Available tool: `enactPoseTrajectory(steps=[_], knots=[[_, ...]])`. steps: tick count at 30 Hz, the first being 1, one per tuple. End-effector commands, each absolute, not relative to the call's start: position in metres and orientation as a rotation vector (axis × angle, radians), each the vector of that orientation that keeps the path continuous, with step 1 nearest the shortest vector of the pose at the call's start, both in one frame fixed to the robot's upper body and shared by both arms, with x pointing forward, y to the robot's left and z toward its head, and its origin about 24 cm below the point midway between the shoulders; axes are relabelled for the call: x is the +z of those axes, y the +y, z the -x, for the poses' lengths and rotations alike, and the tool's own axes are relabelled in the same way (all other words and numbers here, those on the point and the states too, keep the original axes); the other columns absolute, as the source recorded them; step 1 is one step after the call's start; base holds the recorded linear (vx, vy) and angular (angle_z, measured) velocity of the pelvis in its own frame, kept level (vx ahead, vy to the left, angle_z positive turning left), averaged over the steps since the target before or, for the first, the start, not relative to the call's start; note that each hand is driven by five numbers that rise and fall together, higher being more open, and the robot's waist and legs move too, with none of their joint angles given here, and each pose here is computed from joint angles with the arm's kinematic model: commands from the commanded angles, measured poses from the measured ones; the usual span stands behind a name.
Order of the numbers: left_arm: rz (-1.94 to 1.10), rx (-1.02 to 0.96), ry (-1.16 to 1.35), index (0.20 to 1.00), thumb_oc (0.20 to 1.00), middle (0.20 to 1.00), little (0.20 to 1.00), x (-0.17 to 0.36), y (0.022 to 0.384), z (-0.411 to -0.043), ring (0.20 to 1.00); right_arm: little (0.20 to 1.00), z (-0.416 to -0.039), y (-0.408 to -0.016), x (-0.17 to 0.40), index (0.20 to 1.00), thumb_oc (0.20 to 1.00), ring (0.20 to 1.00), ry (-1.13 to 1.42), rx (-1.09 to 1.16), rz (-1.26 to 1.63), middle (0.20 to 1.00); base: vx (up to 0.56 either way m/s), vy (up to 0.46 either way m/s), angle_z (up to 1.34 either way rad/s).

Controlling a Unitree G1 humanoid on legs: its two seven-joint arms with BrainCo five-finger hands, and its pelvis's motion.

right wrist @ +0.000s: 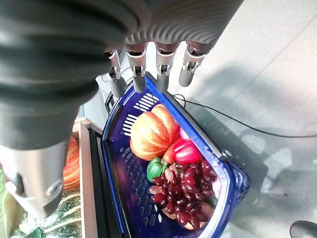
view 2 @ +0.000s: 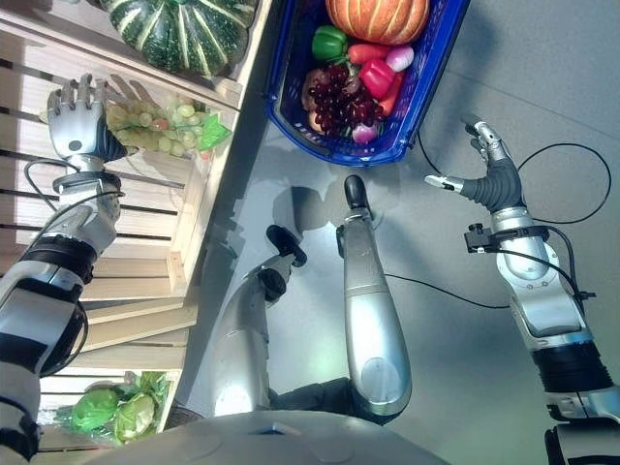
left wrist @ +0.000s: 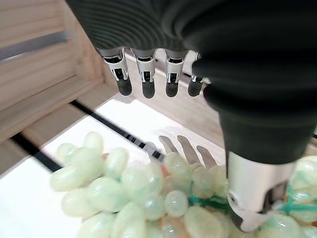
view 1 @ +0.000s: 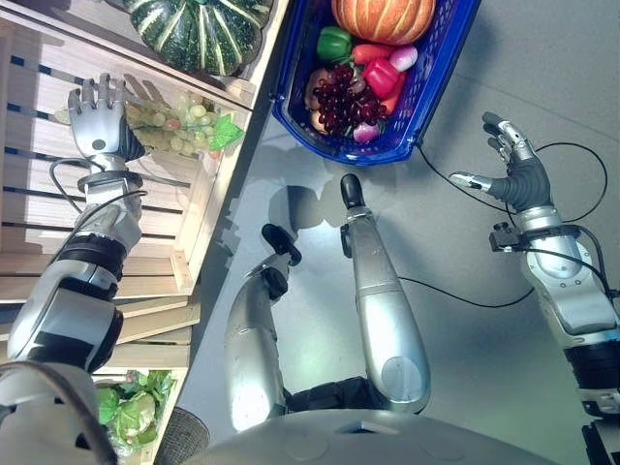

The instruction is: Pick up fruits and vegetables into the basket

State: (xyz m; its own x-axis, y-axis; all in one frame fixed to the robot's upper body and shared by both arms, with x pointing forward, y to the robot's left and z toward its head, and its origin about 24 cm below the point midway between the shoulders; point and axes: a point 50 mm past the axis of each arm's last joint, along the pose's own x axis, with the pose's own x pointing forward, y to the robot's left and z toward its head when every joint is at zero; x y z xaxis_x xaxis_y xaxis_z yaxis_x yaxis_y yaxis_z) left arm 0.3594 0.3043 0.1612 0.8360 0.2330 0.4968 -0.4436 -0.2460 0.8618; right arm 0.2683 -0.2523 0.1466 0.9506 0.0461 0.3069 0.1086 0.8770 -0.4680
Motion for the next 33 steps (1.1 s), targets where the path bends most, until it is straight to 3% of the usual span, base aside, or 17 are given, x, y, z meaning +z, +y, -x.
enactPoseTrajectory(steps=[1, 17, 23, 33], knots=[[-1.803, 0.717, -0.072, 1.000, 1.000, 1.000, 1.000, 0.162, 0.337, -0.344, 1.000, 1.000, -0.263, -0.251, 0.147, 1.000, 1.000, 1.000, -0.379, -0.042, 0.471, 1.000, 0.00, 0.000, 0.00], [-1.732, 0.625, 0.219, 1.000, 1.000, 1.000, 1.000, 0.136, 0.350, -0.343, 1.000, 1.000, -0.269, -0.251, 0.148, 1.000, 1.000, 1.000, -0.397, -0.076, 0.440, 1.000, 0.00, -0.014, 0.00], [-1.767, 0.671, 0.225, 1.000, 1.000, 1.000, 1.000, 0.136, 0.354, -0.340, 1.000, 1.000, -0.271, -0.250, 0.150, 1.000, 1.000, 1.000, -0.411, -0.093, 0.424, 1.000, -0.01, -0.015, -0.01], [-2.104, 0.876, 0.091, 1.000, 1.000, 1.000, 1.000, 0.174, 0.351, -0.342, 1.000, 1.000, -0.275, -0.247, 0.152, 1.000, 1.000, 1.000, -0.433, -0.109, 0.402, 1.000, -0.01, -0.024, 0.01]])
